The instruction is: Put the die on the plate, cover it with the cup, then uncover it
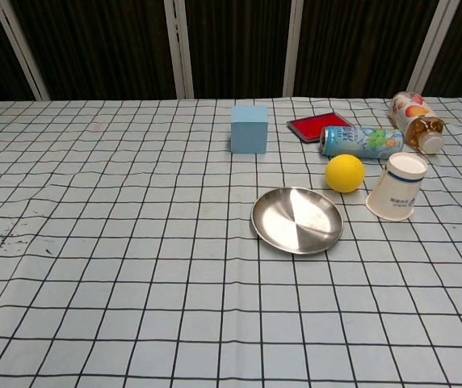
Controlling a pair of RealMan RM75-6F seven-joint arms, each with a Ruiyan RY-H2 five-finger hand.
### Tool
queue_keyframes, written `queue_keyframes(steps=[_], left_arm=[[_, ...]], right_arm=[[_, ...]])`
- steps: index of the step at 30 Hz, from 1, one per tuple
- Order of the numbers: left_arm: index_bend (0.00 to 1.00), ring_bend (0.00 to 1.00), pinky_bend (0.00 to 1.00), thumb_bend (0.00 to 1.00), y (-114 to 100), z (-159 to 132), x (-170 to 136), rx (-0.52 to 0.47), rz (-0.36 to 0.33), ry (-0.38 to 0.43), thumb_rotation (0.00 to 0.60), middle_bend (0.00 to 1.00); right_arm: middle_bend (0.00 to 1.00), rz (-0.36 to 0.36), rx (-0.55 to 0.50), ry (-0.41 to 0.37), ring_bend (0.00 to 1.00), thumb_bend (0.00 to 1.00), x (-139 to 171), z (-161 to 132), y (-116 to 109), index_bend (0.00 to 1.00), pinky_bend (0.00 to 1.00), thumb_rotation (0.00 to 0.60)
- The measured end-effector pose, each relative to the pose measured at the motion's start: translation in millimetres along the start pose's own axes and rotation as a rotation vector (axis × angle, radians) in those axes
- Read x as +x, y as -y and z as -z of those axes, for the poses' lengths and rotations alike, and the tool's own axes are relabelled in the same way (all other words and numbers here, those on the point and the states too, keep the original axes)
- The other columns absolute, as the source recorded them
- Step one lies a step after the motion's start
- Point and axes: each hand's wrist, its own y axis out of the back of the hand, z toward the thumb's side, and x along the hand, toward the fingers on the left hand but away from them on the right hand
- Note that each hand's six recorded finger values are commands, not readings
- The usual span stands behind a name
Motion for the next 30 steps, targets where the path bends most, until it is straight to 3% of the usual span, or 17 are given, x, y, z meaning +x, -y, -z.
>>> queue_keyframes(steps=[5,17,30], left_arm=[[0.21,0.00,0.02,0.30,0,2,2,-0.003,0.002,-0.011,0.600,0.00],[0.21,0.00,0.02,0.30,7,0,8,0.012,0.031,-0.023,0.600,0.00],[0.21,0.00,0.02,0.30,9,0,9,0.021,0.037,-0.028,0.600,0.00]], right_arm=[[0.14,-0.054,-0.100,0.029,0.07,0.08,1,-15,25,0.33,0.00,0.600],[0.14,-0.187,-0.146,0.083,0.09,0.08,-17,-27,72,0.38,0.00,0.600],[0.15,-0.189,-0.111,0.136,0.10,0.08,-39,-28,103,0.42,0.00,0.600]])
